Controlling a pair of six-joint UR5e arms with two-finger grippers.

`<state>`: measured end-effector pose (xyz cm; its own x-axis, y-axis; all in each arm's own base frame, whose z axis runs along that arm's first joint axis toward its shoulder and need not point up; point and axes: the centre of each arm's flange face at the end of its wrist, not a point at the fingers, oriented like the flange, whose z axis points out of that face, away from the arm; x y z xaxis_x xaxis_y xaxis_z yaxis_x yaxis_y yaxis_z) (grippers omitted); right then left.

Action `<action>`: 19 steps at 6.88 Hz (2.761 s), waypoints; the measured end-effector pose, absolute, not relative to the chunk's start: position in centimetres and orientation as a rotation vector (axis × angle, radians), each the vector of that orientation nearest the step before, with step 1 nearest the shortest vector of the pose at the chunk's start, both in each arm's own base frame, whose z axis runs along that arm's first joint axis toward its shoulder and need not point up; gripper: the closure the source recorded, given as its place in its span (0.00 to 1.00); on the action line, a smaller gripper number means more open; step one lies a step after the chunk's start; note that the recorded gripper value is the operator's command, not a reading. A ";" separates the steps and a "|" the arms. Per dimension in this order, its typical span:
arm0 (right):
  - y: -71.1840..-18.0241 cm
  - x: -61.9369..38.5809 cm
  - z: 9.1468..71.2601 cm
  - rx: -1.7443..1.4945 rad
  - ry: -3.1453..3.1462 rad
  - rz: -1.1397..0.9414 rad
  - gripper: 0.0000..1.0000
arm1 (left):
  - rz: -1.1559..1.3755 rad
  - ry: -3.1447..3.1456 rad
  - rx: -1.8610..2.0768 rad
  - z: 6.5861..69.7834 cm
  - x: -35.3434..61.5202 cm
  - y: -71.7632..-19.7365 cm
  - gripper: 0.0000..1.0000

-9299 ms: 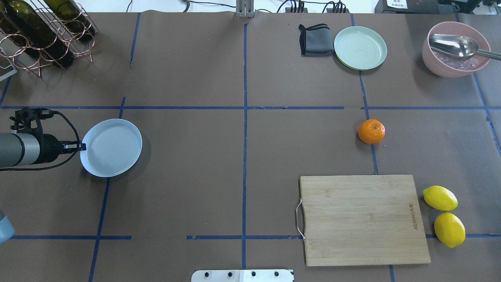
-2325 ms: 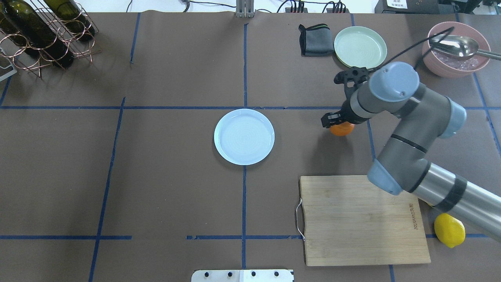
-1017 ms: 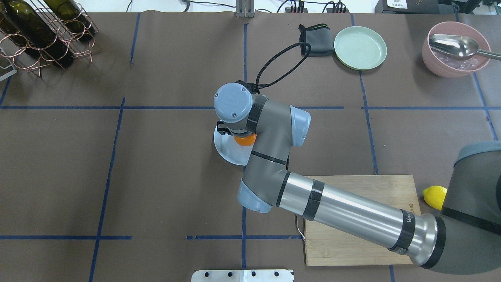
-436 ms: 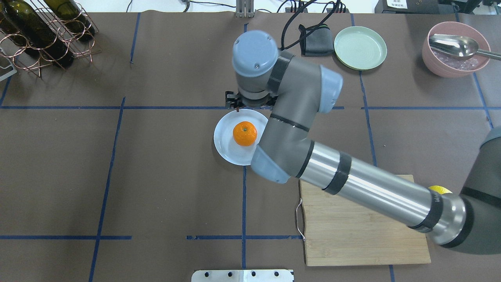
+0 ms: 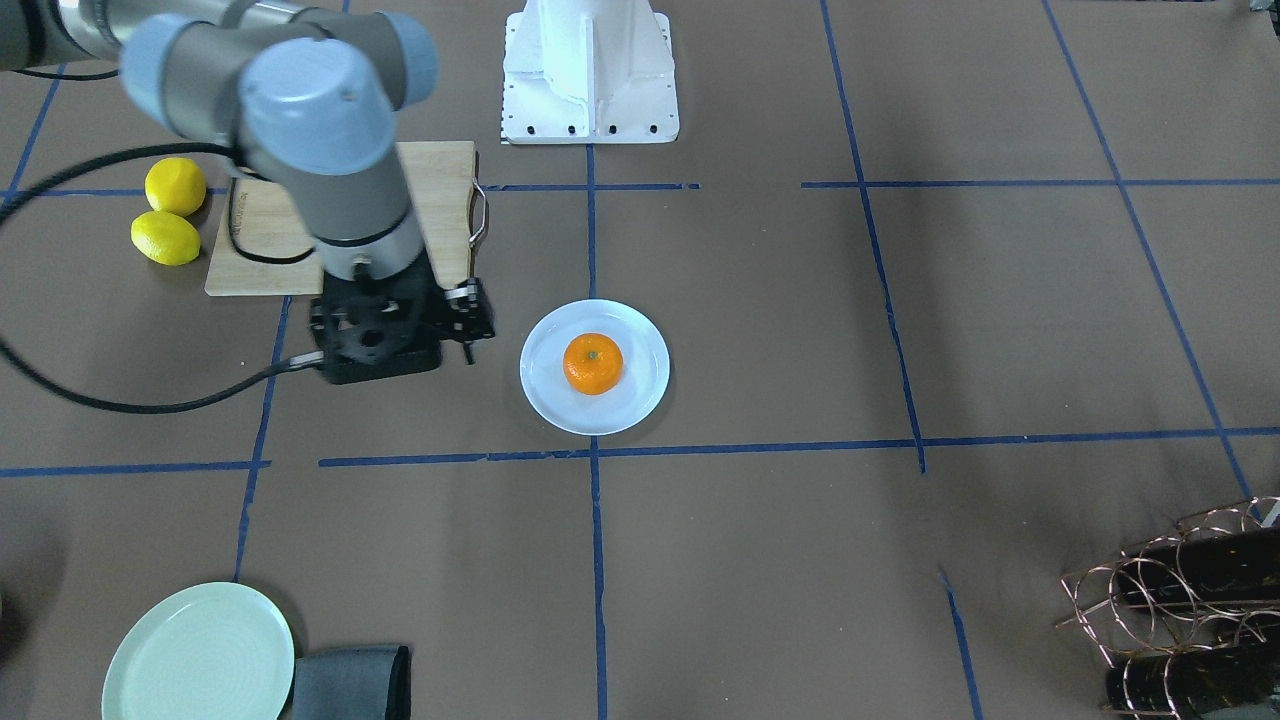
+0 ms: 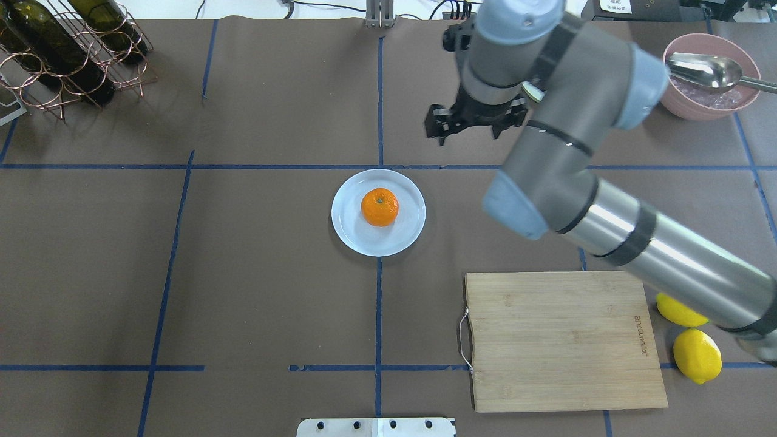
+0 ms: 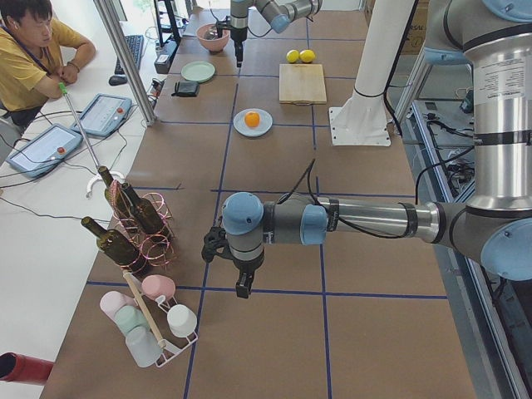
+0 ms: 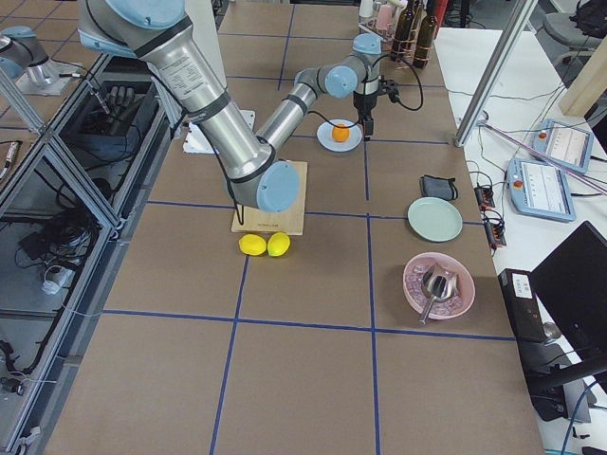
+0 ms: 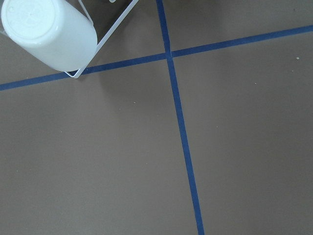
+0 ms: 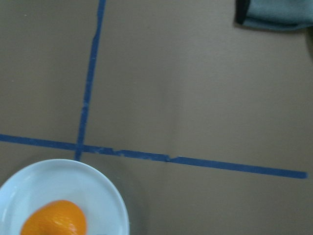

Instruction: Pick orange to plate

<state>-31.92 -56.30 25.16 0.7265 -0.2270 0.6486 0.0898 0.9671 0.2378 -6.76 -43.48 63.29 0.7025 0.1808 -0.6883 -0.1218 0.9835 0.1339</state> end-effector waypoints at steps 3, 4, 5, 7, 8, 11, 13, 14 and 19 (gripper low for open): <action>-56.9 -12.5 40.6 0.163 -0.655 -0.298 0.00 | 0.173 0.779 0.086 63.1 -6.7 -43.4 0.00; -55.1 -7.6 46.0 0.105 -0.633 -0.238 0.00 | 0.169 0.801 0.086 63.1 -6.6 -43.3 0.00; -52.8 -3.7 50.8 0.044 -0.617 -0.169 0.00 | 0.167 0.830 0.086 63.0 -6.4 -43.2 0.00; -48.9 1.3 56.2 -0.020 -0.630 -0.059 0.00 | 0.169 0.849 0.090 62.9 -6.3 -43.1 0.00; -47.0 2.6 58.2 -0.019 -0.649 -0.031 0.00 | 0.170 0.850 0.091 62.8 -6.3 -43.0 0.00; -43.7 4.1 60.9 -0.017 -0.691 0.002 0.00 | 0.176 0.844 0.101 62.4 -6.4 -43.0 0.00; -43.4 4.1 61.1 -0.019 -0.693 0.005 0.00 | 0.176 0.842 0.099 62.5 -6.4 -43.0 0.00; -43.4 4.2 61.1 -0.018 -0.693 0.006 0.00 | 0.176 0.842 0.098 62.5 -6.4 -43.0 0.00; -43.4 4.2 61.2 -0.019 -0.691 0.008 0.00 | 0.179 0.841 0.104 62.3 -6.4 -43.1 0.00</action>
